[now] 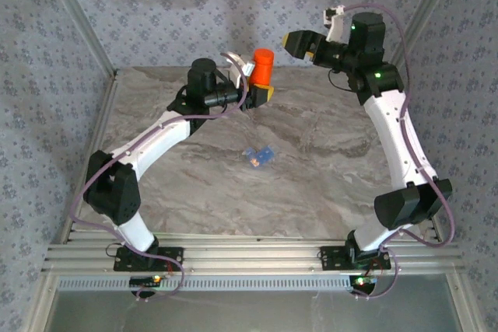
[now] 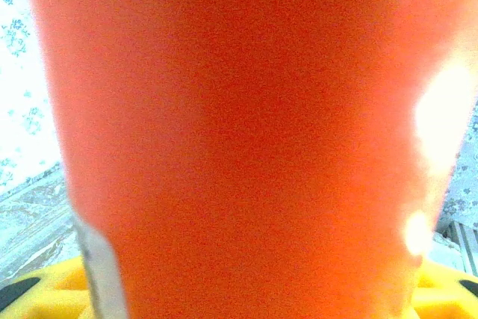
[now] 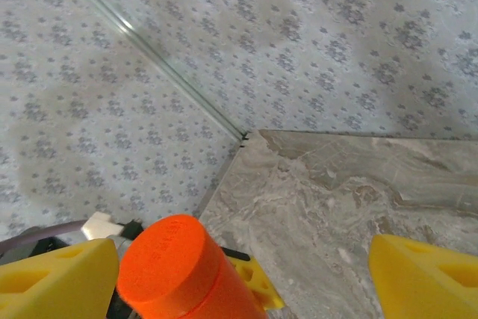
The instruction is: Sort the pills into containers
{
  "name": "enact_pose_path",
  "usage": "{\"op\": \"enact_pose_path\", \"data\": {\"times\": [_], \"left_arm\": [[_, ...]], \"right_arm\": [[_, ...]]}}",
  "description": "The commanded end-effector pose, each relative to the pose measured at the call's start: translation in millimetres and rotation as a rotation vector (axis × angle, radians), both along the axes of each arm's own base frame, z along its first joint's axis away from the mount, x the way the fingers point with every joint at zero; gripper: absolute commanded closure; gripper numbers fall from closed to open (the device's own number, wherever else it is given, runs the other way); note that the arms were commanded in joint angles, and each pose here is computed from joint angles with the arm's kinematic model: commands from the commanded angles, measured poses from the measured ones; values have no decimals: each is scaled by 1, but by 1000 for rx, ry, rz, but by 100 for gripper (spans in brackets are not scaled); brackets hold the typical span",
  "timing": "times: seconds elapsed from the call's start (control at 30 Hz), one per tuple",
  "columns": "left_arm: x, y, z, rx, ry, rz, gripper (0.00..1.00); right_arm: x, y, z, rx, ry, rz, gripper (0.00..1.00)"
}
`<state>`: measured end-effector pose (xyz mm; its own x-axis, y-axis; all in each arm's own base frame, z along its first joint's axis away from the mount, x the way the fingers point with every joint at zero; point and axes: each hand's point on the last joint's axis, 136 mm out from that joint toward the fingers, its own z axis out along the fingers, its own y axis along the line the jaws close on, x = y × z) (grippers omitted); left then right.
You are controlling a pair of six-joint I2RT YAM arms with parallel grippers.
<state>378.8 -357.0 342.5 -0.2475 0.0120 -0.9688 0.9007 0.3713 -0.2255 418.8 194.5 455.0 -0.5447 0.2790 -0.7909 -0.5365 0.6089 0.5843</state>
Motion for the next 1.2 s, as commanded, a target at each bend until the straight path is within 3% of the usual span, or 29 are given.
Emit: {"op": "enact_pose_path", "data": {"times": [0.0,0.13,0.37,0.67,0.9,1.07,1.17], "left_arm": [[-5,0,38,-61,-77,-26,100],[-6,-1,39,-61,-70,-41,100],[-6,-4,39,-64,-63,-50,100],[-6,-5,38,-65,-60,-52,100],[-6,-5,38,-64,-57,-53,100],[-7,-5,37,-63,-56,-53,100],[-7,-4,38,-64,-57,-52,100]], "right_arm": [[-19,18,13,-25,-88,208,11],[-22,30,8,-67,-88,305,11],[-20,47,-10,-188,-62,332,14],[-20,60,-11,-184,-67,354,22],[-19,65,-13,-172,-54,366,34],[-20,69,-16,-169,-44,379,34],[-20,70,-17,-169,-43,377,42]]}}
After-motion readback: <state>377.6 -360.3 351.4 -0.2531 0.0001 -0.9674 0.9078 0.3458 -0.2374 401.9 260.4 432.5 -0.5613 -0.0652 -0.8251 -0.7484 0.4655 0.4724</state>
